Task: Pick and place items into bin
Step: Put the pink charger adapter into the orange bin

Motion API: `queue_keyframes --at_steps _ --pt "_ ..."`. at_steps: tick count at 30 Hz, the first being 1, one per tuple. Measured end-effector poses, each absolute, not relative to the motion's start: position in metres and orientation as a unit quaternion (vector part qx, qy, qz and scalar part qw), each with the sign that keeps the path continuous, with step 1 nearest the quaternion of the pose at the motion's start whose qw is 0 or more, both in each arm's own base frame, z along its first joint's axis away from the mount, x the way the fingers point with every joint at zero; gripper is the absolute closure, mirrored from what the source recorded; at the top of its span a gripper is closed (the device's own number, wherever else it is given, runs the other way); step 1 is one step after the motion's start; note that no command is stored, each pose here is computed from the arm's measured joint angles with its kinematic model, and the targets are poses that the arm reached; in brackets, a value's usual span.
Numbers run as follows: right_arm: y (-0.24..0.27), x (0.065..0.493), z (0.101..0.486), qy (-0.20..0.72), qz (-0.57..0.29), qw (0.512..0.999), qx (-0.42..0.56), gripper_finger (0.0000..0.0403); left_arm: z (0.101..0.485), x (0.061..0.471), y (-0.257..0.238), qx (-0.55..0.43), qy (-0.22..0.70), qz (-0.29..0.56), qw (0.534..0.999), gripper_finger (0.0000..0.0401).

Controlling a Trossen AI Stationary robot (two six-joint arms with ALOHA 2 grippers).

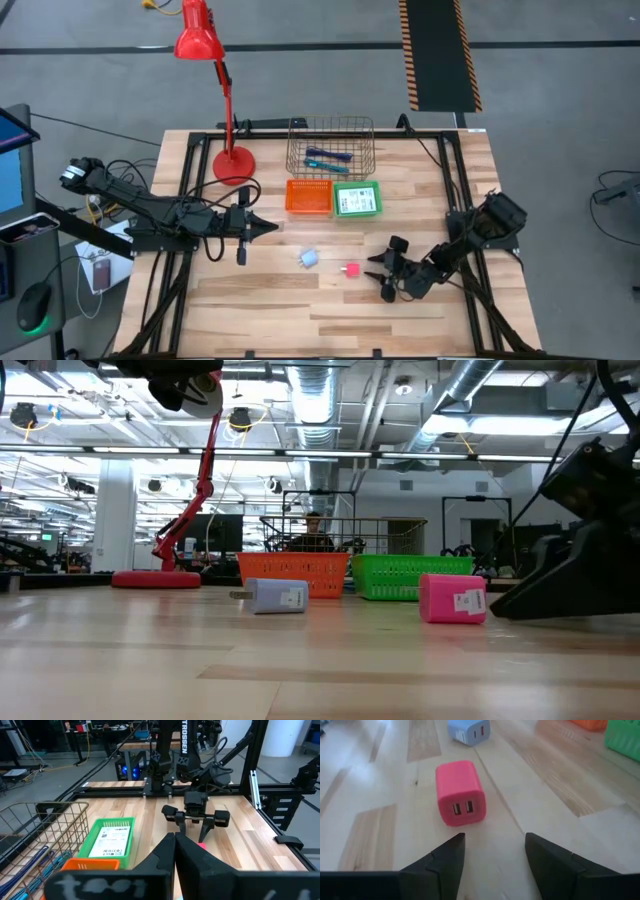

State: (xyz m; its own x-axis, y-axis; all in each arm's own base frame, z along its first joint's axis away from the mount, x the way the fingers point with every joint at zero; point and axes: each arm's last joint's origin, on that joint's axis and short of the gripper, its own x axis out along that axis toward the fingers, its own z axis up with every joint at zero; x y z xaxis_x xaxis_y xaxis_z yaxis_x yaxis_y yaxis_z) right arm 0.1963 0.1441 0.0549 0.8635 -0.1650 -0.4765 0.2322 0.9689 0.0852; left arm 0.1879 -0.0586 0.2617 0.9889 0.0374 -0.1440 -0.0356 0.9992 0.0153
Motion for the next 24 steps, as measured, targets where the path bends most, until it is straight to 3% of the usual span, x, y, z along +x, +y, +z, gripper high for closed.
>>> queue_keyframes --at_steps 8,24 --pt "0.1461 0.1923 0.0511 0.229 -0.096 0.966 0.077 0.0200 0.2616 0.1880 -0.0586 0.010 0.073 0.018 0.997 0.0401" --pt "0.1472 0.1971 0.0534 0.241 -0.029 0.970 0.000 0.0210 0.2616 0.1880 -0.0586 0.010 0.073 0.018 0.997 0.0401"
